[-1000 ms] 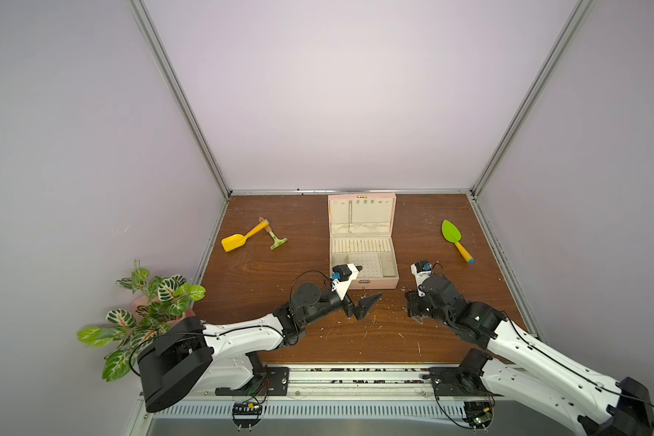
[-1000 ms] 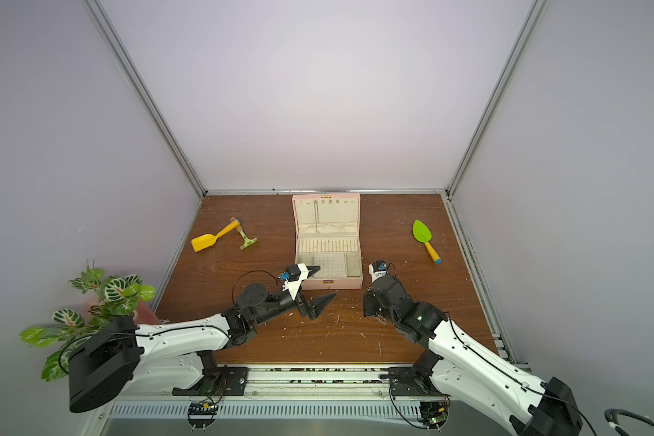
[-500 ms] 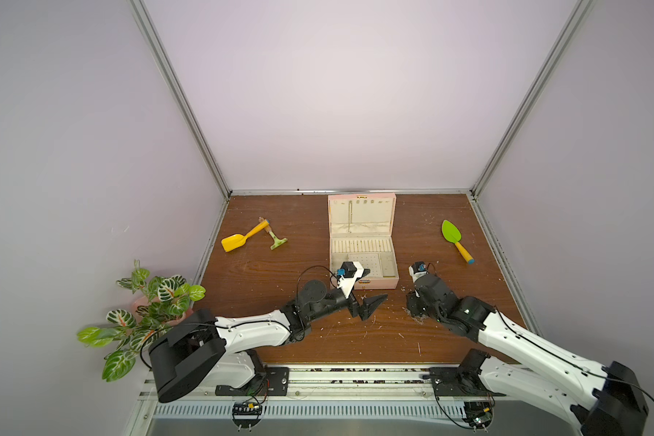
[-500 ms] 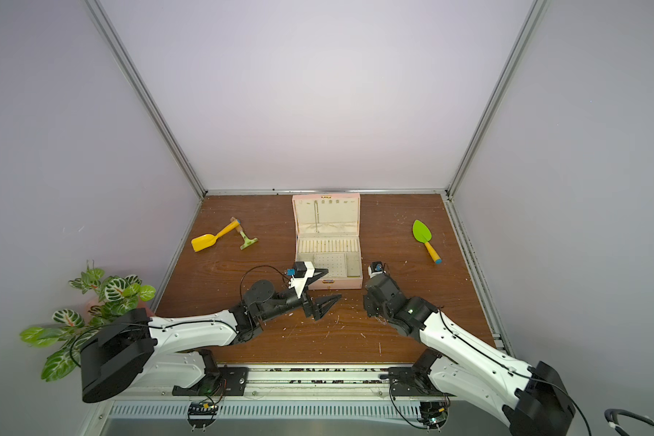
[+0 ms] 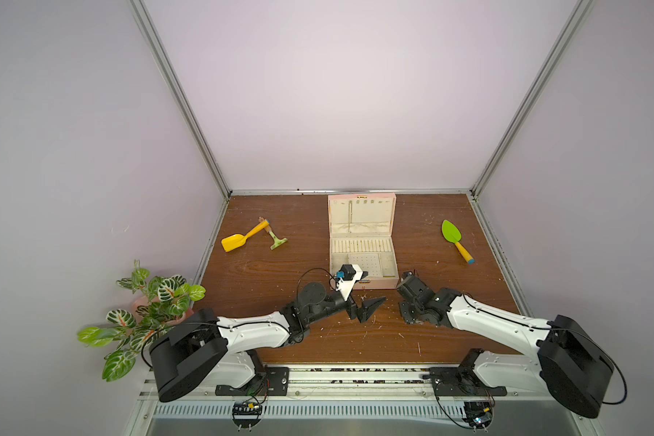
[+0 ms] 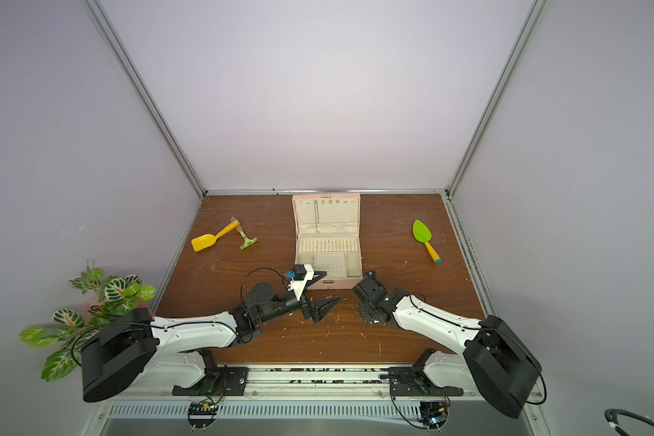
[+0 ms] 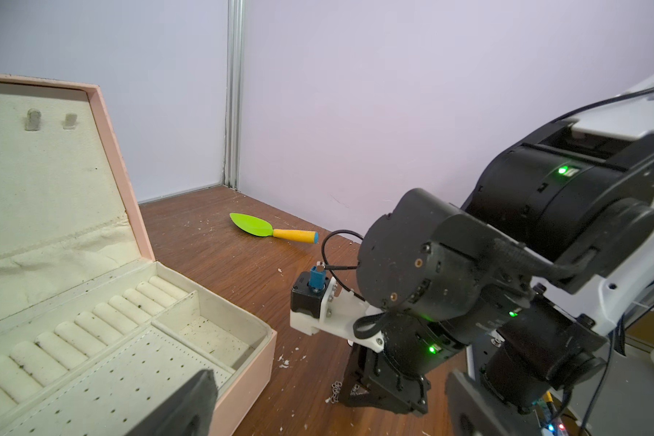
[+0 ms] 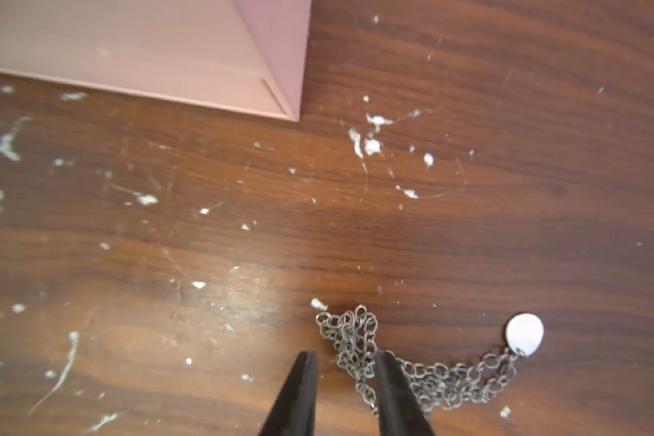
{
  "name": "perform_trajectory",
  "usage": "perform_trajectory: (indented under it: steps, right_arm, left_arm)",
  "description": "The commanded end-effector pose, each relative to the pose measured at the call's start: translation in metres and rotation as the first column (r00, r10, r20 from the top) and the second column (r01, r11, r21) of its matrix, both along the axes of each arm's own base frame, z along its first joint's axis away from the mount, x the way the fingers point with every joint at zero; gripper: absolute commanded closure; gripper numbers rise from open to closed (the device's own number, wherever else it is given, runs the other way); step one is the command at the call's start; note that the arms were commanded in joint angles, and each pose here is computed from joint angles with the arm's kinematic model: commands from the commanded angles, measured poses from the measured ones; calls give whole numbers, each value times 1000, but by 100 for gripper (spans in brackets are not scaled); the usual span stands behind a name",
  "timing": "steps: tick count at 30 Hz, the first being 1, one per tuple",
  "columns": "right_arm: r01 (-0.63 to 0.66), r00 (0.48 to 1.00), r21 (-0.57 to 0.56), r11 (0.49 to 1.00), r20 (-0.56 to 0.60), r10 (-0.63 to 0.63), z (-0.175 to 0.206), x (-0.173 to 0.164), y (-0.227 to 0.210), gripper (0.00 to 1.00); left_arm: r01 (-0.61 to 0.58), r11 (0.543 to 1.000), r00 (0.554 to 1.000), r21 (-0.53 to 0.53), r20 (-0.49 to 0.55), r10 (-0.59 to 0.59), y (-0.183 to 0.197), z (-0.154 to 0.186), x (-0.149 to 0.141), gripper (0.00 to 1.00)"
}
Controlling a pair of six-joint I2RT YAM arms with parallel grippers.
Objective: Put jewelry chain into jewelry box
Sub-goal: Pick up the necklace from the center of the board.
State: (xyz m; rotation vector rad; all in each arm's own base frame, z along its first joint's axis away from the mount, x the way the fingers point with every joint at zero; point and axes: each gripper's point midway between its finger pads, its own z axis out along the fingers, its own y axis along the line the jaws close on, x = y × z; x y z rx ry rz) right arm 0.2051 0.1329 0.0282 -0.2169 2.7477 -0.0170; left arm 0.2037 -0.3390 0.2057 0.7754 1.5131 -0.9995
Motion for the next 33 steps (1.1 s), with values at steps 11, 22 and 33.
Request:
perform_trajectory:
  steps: [11, 22, 33]
  right_arm:
    - [6, 1000, -52, 999, -9, -6, -12, 3, -4, 97]
    - [-97, 954, 159, 982, 295, 46, 71, 34, 26, 100]
    - [-324, 813, 252, 912, 567, 132, 172, 38, 47, 100]
  left_arm:
    - [1, 1000, 1000, -3, 29, 0, 0, 2, -3, 3]
    - [-2, 998, 1000, -61, 26, 4, 8, 20, -8, 2]
    - [19, 994, 999, -103, 36, -16, -1, 35, -6, 8]
